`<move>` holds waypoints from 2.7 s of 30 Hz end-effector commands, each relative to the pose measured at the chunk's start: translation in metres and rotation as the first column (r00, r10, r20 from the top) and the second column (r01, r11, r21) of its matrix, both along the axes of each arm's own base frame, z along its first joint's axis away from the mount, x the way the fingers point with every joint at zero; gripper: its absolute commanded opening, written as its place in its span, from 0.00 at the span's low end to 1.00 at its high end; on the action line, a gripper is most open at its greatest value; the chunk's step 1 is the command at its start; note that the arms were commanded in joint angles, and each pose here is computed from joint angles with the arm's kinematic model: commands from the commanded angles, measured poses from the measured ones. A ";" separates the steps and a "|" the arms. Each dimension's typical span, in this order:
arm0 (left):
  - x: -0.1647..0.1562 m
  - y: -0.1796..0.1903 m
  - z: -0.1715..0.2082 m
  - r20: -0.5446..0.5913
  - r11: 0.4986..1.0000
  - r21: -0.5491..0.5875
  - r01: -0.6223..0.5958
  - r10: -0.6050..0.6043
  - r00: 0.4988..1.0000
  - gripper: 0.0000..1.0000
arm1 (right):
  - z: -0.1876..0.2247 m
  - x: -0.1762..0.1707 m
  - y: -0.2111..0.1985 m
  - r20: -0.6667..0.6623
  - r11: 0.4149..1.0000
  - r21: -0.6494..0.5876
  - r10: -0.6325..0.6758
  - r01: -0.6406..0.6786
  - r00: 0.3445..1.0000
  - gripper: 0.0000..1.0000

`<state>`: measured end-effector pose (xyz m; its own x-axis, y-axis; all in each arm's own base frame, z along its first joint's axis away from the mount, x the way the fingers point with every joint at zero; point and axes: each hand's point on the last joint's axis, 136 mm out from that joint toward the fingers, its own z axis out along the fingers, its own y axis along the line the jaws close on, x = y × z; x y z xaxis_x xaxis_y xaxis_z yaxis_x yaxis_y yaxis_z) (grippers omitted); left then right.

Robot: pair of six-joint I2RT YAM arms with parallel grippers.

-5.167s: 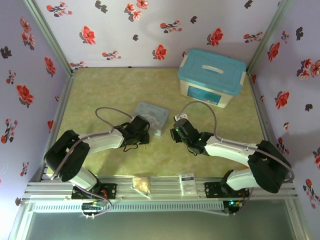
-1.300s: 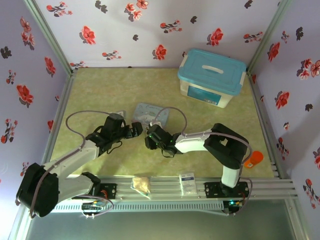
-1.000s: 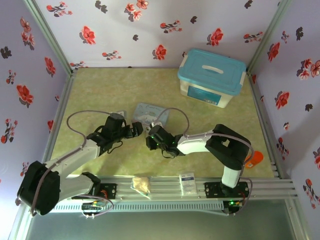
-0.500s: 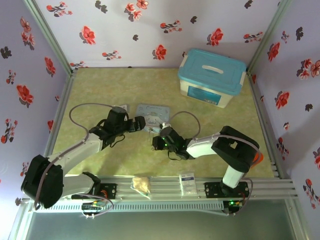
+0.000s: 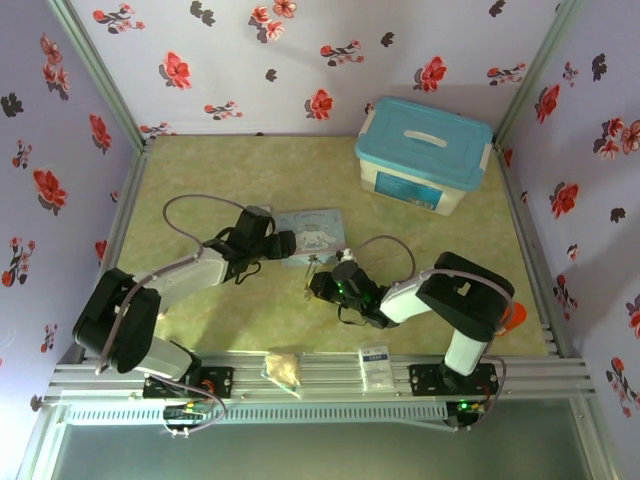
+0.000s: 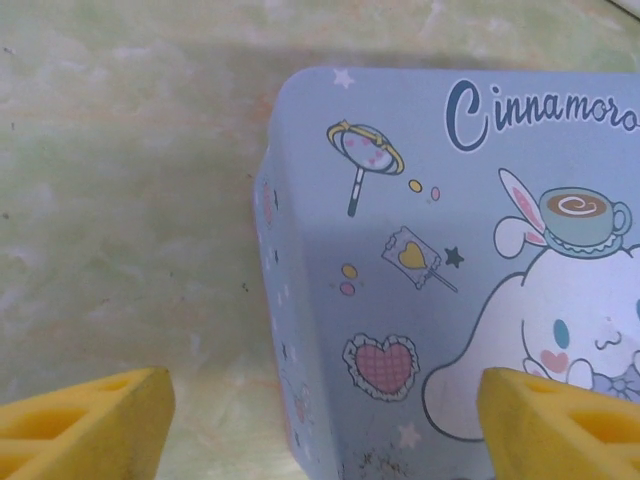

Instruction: Unlock the padlock with the key

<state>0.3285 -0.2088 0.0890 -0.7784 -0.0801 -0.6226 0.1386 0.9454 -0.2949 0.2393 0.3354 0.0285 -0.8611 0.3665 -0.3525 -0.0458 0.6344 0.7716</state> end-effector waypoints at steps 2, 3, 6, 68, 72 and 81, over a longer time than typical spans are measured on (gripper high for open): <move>0.012 0.006 -0.002 0.042 0.995 0.097 -0.020 0.016 0.999 0.74 | -0.008 0.010 0.002 -0.044 0.986 0.131 -0.099 0.104 0.994 0.00; 0.011 0.007 -0.006 0.038 0.994 0.110 -0.019 0.015 0.999 0.73 | -0.009 0.012 0.003 -0.046 0.981 0.157 -0.110 0.116 0.993 0.00; 0.010 0.010 -0.016 0.023 0.991 0.134 -0.019 0.017 1.000 0.70 | -0.014 0.014 0.001 -0.055 0.971 0.187 -0.139 0.146 0.989 0.00; -0.001 0.024 -0.059 -0.034 0.974 0.226 0.001 0.007 0.999 0.53 | 0.032 0.084 -0.055 0.113 0.853 0.295 -0.478 0.430 0.871 0.00; -0.002 0.024 -0.060 -0.037 0.973 0.230 0.002 0.007 0.999 0.53 | 0.032 0.088 -0.055 0.104 0.844 0.304 -0.490 0.441 0.866 0.00; 0.001 0.026 -0.054 -0.025 0.976 0.218 -0.008 0.013 1.000 0.53 | 0.027 0.085 -0.069 0.114 0.848 0.273 -0.498 0.455 0.860 0.00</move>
